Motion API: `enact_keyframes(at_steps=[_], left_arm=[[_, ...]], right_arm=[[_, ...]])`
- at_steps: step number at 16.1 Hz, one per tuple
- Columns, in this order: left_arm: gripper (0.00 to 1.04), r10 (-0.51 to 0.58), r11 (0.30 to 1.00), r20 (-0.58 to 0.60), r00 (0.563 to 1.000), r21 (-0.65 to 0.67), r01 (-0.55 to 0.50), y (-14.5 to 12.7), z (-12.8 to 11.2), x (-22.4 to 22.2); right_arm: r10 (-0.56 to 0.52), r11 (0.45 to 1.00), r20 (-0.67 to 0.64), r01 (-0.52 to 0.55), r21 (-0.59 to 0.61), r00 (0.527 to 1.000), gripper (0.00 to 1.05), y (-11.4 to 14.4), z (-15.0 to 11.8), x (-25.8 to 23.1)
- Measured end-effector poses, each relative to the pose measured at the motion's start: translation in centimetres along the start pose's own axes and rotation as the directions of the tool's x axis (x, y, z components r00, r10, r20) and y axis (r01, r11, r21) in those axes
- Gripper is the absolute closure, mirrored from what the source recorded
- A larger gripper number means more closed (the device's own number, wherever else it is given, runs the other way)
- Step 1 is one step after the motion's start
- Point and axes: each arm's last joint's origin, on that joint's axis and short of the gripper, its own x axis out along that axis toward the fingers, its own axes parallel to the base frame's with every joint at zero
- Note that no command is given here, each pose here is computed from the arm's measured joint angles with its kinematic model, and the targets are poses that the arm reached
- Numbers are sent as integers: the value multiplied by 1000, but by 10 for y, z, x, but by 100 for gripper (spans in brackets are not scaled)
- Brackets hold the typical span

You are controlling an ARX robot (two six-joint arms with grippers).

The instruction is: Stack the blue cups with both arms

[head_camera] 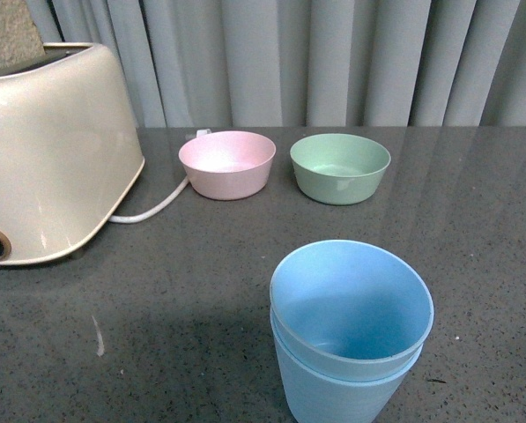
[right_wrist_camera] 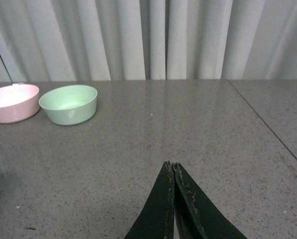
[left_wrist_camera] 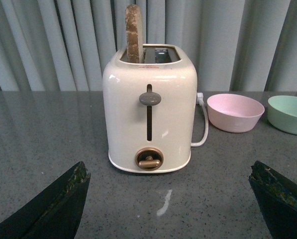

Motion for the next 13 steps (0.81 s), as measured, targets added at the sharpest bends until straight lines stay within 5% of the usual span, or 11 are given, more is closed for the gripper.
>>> enact_keyframes(at_steps=[13], left_arm=[[7, 0, 1000, 0, 1000, 0, 0, 0, 0, 0]], right_arm=[[-2, 1000, 48, 2, -3, 999, 99, 0, -6, -3]])
